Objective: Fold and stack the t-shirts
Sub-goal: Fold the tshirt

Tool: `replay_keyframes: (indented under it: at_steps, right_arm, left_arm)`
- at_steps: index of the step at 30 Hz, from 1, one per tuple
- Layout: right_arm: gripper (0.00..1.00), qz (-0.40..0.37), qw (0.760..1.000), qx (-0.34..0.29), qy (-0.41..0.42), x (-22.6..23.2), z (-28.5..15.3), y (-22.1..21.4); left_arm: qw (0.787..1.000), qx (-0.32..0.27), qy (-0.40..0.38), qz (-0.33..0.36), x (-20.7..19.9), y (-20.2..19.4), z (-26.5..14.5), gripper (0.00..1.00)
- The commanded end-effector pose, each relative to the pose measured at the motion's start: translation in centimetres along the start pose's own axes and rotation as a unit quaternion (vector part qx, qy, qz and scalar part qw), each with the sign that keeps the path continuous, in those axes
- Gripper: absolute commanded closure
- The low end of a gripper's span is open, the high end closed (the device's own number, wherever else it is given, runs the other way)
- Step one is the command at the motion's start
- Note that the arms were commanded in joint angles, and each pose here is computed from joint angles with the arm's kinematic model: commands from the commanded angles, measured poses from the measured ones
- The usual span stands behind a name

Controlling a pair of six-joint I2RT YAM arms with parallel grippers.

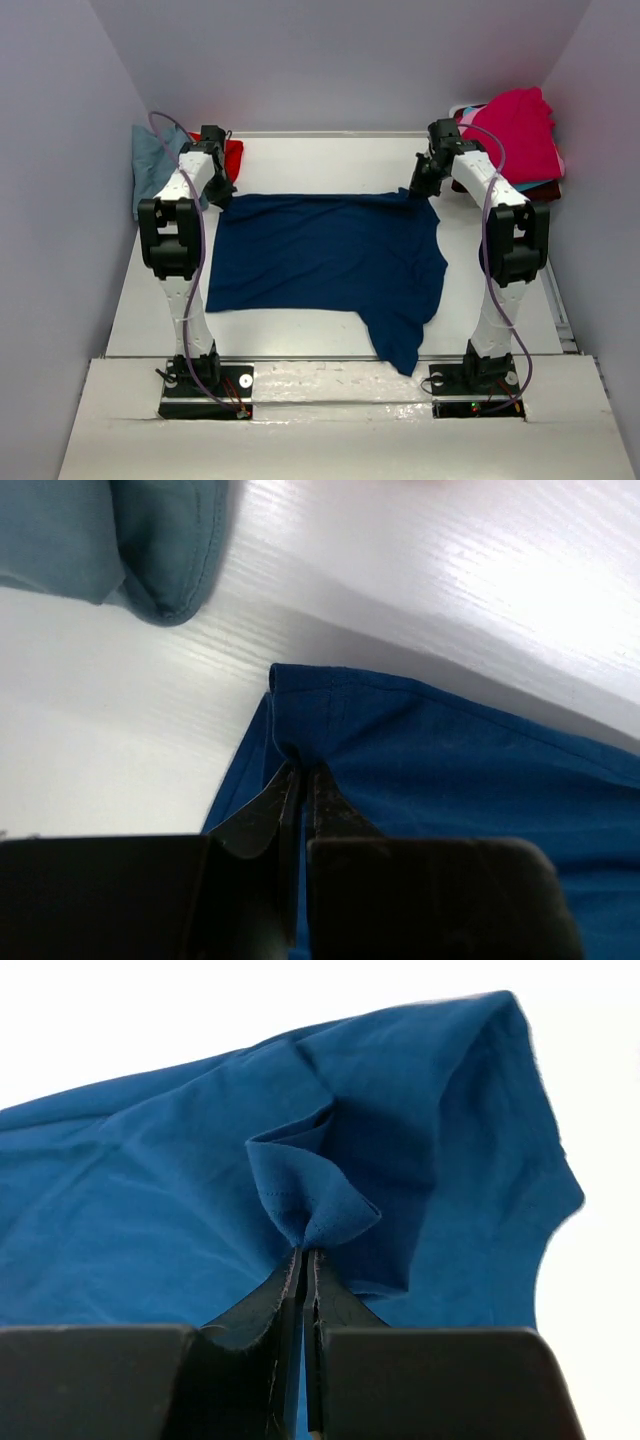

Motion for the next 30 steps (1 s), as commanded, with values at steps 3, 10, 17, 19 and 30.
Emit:
replay_keyframes:
  at_steps: [3, 10, 17, 19, 30]
  right_arm:
    - [0.93, 0.024, 0.998, 0.002, -0.059, -0.9, -1.9, -0.8]
    - [0.93, 0.057, 0.996, 0.019, -0.071, -2.3, -1.6, -1.8]
    - [0.93, 0.082, 0.993, 0.023, -0.079, -4.0, -2.1, -2.0]
    - [0.93, 0.089, 0.993, 0.023, -0.080, -4.4, -2.2, -2.0]
    - [0.93, 0.099, 0.991, 0.031, -0.079, -5.1, -2.1, -2.4]
  left_arm:
    - [1.000, -0.021, 0.004, -0.014, 1.6, 0.3, -2.3, 0.94]
    - [1.000, -0.015, 0.013, -0.024, 3.1, 0.1, -1.7, 0.94]
    - [0.999, -0.012, 0.016, -0.028, 3.4, 0.2, -1.3, 0.94]
    - [0.999, -0.012, 0.015, -0.028, 3.3, 0.3, -1.2, 0.94]
    - [1.000, -0.008, 0.017, -0.024, 3.5, 0.0, -0.9, 0.94]
Point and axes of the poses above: each gripper's point midway between its finger pads, its own z axis out along the fingers, its own x axis along the line the jaws close on, y = z × x, the point moved 4 cm from there along -z, back along the fingers, and after that the axes turned 13 degrees about -z, right-handed, at the moved point
